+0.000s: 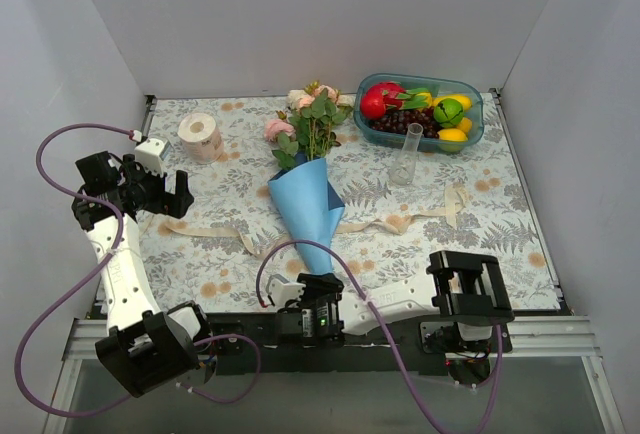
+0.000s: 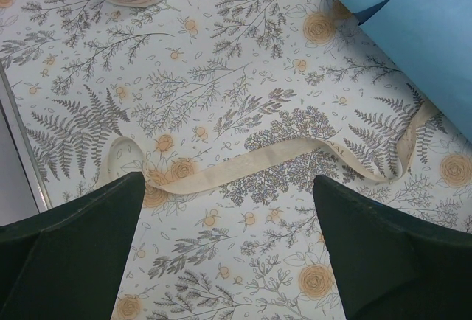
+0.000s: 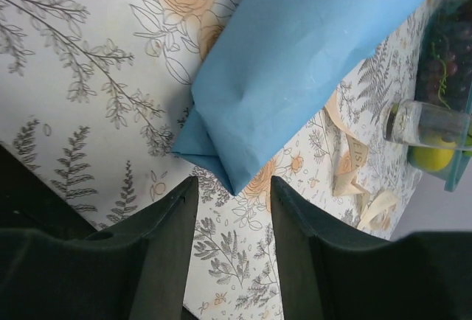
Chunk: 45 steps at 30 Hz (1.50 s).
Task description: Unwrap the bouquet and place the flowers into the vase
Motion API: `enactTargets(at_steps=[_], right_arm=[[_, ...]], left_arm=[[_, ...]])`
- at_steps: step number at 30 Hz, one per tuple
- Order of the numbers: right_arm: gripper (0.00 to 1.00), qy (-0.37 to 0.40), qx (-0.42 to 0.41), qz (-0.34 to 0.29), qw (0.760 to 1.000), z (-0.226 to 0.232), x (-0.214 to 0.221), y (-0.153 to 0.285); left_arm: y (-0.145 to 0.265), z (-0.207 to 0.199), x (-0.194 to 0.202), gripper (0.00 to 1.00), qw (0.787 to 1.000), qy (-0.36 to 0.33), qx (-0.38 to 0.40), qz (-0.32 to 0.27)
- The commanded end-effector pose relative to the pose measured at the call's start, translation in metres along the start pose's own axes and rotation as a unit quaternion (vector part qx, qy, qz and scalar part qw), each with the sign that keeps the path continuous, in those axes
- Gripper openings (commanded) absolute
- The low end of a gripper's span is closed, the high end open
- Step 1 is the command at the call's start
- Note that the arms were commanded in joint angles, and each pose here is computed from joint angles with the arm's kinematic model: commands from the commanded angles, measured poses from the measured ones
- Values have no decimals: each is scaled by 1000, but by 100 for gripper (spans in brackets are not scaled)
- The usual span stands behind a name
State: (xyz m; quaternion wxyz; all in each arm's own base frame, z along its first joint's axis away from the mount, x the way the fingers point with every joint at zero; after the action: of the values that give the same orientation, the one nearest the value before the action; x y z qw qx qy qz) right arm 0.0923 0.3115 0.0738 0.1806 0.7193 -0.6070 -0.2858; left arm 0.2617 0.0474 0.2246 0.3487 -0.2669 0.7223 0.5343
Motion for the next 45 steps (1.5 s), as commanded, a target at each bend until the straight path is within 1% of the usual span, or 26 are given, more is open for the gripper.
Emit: enactTargets(at_steps=[1, 7, 9, 13, 16, 24, 29, 31, 33, 34, 35, 36, 37, 38, 39, 40, 41, 42, 43, 45], right_arm=[[51, -31, -6, -47, 998, -5, -21, 10], [47, -82, -1, -51, 995, -18, -28, -4], [47, -93, 4, -42, 995, -23, -25, -15], [47, -73, 7, -45, 996, -24, -29, -24], [47, -63, -5, -50, 997, -19, -30, -25], [47, -83, -55, -94, 991, -19, -44, -6], [48, -31, -40, -67, 996, -12, -31, -10], [48, -33, -37, -54, 997, -8, -25, -13], [48, -79, -27, -42, 996, -21, -20, -14], [48, -121, -28, -42, 991, -28, -20, -15], [48, -174, -22, -47, 983, -52, -18, -16], [48, -203, -31, -50, 977, -60, -16, -17], [48, -259, -26, -52, 964, -81, -12, -26], [48, -303, -27, -76, 950, -104, -12, -20], [48, -325, -57, -89, 940, -105, -11, -21], [48, -372, -49, -101, 921, -128, -7, -31], [48, -398, -53, -117, 909, -141, -4, -28], [48, -413, -67, -127, 899, -145, -4, -30], [48, -439, -57, -115, 889, -157, 7, -39], [48, -455, -62, -99, 883, -160, 14, -49]], left_arm=[[4, -4, -4, 98, 1000, -10, 5, -9], [4, -5, -2, 98, 1000, -10, 5, -9], [5, -4, -5, 98, 1000, -11, 4, -11], [8, -5, -10, 98, 1000, -14, 2, -15], [9, -4, -9, 98, 1000, -18, 0, -13], [8, -4, -5, 98, 1000, -20, -1, -12], [8, -5, -8, 98, 1000, -18, 1, -14], [9, -5, -9, 98, 1000, -19, 3, -13], [9, -5, -9, 98, 1000, -19, 2, -14], [8, -5, -8, 98, 1000, -19, 2, -12], [8, -4, -7, 98, 1000, -18, 1, -11], [7, -5, -7, 98, 1000, -19, 3, -11], [7, -4, -6, 98, 1000, -18, 1, -10], [7, -4, -7, 98, 1000, -17, 1, -9], [7, -4, -7, 98, 1000, -17, 2, -9], [8, -4, -10, 98, 1000, -18, 3, -11], [8, -4, -10, 98, 1000, -18, 3, -12], [7, -4, -10, 98, 1000, -16, 3, -10], [8, -3, -11, 98, 1000, -16, 2, -11], [7, -3, -12, 98, 1000, -15, 4, -11]])
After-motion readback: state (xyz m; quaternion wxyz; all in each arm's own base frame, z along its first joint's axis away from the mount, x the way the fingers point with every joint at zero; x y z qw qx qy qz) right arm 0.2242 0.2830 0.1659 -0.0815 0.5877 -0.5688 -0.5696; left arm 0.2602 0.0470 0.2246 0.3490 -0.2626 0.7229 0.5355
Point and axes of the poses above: each gripper's point midway between its finger pads, its own y axis back along the fingers, its own z axis along the line the jaws close on, x = y × z, the point moved 2 cm from there along y, back along the fingers, and after that the axes turned 14 degrees about y, right-handed, at the moved point
